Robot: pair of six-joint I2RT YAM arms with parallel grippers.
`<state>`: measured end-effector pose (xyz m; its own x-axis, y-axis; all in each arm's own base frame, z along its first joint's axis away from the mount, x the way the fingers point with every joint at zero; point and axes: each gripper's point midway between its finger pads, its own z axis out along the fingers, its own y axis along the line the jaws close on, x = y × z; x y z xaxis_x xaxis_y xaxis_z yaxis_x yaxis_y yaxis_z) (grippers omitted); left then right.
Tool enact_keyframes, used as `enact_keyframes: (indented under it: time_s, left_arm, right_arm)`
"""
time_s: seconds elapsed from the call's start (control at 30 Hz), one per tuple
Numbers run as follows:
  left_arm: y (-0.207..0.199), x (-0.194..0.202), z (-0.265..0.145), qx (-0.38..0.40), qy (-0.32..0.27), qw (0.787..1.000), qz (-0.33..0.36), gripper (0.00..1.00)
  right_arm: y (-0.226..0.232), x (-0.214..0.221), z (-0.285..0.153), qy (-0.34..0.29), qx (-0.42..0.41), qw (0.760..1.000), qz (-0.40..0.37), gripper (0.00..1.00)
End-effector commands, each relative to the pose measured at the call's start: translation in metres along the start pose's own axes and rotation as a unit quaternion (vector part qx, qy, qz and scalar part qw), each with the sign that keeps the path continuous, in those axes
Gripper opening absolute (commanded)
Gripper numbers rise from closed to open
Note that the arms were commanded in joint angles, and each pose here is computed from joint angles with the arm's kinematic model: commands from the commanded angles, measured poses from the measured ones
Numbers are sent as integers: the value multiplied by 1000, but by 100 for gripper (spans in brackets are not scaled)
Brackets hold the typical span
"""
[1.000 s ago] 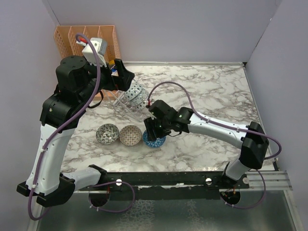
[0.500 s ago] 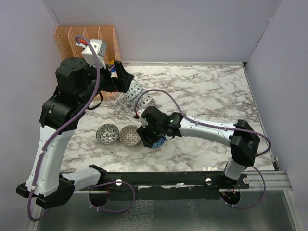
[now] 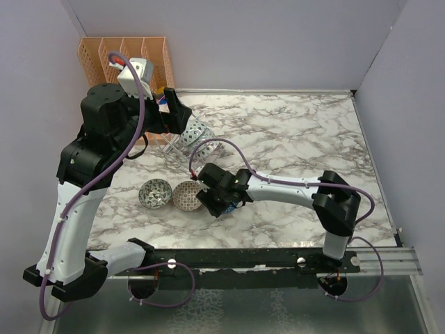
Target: Load the bowls into the dish rack
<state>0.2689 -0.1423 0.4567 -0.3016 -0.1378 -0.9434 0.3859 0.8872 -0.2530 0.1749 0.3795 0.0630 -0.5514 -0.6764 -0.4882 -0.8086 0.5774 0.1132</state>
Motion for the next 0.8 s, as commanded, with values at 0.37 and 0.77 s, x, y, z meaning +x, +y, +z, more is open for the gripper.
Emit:
enact_keyframes:
  time_s: [0.37,0.77]
  left_arm:
    - [5,-2,-6,-11,-11,1000,11,99]
    - [2,-10,-10,-8,-23,1000,11,99]
  right_arm:
    - [-14,0,-5,4,63,998,11,1]
    - [-8,-88,-74,-137,28,981,132,1]
